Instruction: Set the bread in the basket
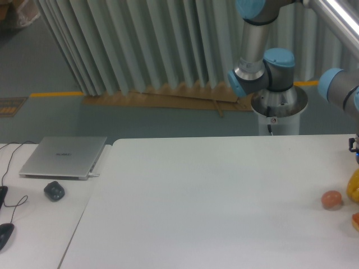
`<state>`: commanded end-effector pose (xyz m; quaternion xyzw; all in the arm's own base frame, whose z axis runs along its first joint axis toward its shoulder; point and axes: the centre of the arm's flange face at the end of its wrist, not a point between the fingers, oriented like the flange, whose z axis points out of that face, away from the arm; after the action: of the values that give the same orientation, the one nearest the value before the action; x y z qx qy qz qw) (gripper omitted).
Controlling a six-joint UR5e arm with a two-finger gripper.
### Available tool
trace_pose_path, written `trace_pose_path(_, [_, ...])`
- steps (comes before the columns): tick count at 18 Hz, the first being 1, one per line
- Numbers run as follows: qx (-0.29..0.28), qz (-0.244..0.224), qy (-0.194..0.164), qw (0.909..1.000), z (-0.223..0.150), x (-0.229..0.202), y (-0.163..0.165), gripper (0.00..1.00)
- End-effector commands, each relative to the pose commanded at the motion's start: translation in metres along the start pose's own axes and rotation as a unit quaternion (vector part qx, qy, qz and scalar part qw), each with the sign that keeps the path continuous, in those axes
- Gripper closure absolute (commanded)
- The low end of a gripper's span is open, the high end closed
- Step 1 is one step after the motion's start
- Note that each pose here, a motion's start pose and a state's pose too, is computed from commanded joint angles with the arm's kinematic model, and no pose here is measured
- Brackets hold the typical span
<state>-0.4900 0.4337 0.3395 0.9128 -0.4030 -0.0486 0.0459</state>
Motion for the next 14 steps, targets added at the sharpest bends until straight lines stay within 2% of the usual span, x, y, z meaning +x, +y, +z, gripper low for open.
trace_pose_path(14, [0.004, 0.013, 0.024, 0.9996, 0.032, -0.007, -0.003, 0.0])
